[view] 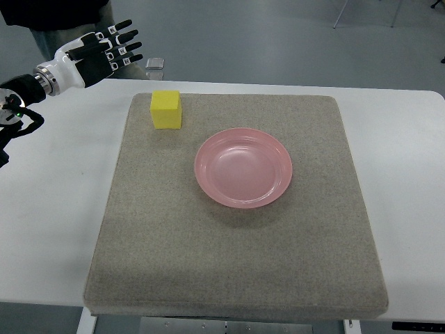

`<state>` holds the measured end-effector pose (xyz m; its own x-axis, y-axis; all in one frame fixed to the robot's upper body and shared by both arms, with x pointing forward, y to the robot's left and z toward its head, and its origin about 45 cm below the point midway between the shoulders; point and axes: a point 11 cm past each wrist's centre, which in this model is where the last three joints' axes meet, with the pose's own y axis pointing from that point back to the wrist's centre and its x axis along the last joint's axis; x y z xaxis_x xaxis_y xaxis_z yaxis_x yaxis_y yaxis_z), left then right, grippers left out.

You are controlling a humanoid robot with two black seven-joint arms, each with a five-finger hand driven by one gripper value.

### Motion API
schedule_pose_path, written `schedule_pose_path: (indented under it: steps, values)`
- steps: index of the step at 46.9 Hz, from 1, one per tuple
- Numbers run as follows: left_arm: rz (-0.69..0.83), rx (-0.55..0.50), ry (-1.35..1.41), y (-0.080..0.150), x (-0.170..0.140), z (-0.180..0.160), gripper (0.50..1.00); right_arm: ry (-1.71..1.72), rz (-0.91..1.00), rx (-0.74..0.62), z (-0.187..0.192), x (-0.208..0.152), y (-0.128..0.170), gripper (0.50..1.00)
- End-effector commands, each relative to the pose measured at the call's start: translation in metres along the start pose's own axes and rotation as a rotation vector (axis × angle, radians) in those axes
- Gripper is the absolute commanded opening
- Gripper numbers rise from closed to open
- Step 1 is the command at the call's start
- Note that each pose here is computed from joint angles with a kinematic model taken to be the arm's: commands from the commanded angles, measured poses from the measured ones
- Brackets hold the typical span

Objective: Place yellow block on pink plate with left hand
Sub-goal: 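Move the open left hand forward toward the yellow cube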

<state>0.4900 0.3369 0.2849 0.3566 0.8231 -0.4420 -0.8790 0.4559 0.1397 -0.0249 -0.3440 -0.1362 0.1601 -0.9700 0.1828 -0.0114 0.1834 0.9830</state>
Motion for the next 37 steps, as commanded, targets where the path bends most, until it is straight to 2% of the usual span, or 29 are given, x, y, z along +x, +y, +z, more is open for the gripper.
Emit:
schedule_pose_path:
  steps: [1,37]
  values:
    - [0.0,0.002,0.0,0.0,0.0001,-0.0005,0.994,0.0,-0.001,0.0,0.0,-0.0001,0.0,0.924]
    - [-0.013,-0.011,-0.029,-0.0052,-0.0034,-0.0048,0.994,0.0,-0.001,0.0,0.0,-0.0001,0.0,0.924]
